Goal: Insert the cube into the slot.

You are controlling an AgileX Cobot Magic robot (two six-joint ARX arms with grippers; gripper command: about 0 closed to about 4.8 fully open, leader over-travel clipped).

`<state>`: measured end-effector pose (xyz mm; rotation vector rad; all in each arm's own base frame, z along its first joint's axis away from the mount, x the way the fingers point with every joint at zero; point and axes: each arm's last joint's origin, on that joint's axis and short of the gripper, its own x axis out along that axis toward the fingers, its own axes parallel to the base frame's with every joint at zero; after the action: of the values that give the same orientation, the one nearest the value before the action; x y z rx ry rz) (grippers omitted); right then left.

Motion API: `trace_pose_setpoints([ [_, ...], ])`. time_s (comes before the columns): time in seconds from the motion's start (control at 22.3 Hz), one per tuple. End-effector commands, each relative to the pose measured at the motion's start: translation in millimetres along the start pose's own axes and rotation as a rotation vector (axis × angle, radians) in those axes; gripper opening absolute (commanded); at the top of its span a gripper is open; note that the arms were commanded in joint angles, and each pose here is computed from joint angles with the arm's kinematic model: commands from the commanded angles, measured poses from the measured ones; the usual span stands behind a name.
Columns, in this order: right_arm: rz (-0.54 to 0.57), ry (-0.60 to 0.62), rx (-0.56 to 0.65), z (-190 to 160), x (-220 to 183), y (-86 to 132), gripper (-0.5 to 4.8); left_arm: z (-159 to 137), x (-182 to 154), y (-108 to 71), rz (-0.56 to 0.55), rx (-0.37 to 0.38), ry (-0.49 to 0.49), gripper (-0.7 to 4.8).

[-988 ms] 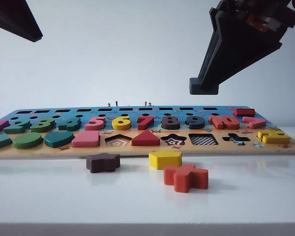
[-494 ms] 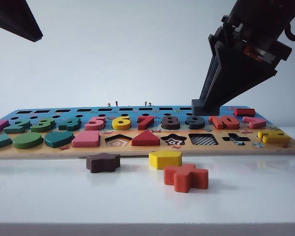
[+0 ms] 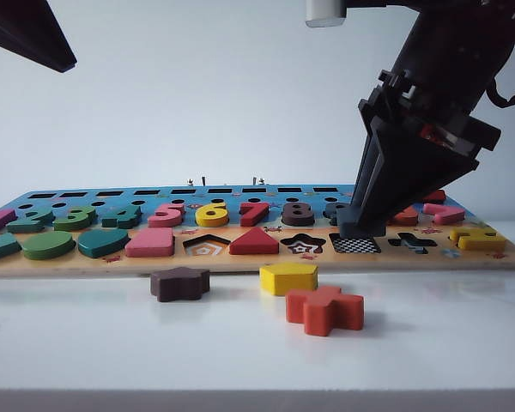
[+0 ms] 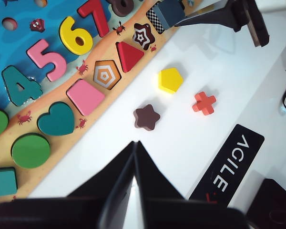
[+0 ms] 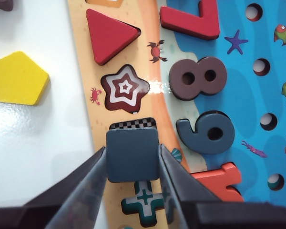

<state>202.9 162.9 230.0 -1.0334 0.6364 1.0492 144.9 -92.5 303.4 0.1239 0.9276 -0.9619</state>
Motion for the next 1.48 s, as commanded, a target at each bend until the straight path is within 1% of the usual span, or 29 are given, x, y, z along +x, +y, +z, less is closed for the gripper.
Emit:
trace_pose_setpoints([
  [0.04, -0.019, -0.023, -0.022, 2.8, -0.7, -2.2, 0.99, 2.0, -1.3, -0.7, -0.003, 0.011, -0.018, 0.17],
  [0.9, -0.006, 0.001, -0.089, 2.5, 13.3, -3.6, 0.98, 1.6, -1.3, -0.8, -0.003, 0.006, -0.015, 0.17],
  [1.21, -0.003, 0.002, -0.084, 2.4, 13.9, -3.5, 0.99, 1.5, -1.3, -0.8, -0.004, 0.005, -0.014, 0.17],
  [1.3, -0.002, 0.000, -0.071, 2.5, 13.8, -3.4, 1.05, 1.3, -1.3, -0.7, -0.003, 0.004, -0.011, 0.17],
  [1.48, 0.013, -0.017, -0.051, 3.0, 13.8, -3.0, 1.38, 1.3, -1.3, -0.8, -0.004, 0.004, -0.011, 0.17],
])
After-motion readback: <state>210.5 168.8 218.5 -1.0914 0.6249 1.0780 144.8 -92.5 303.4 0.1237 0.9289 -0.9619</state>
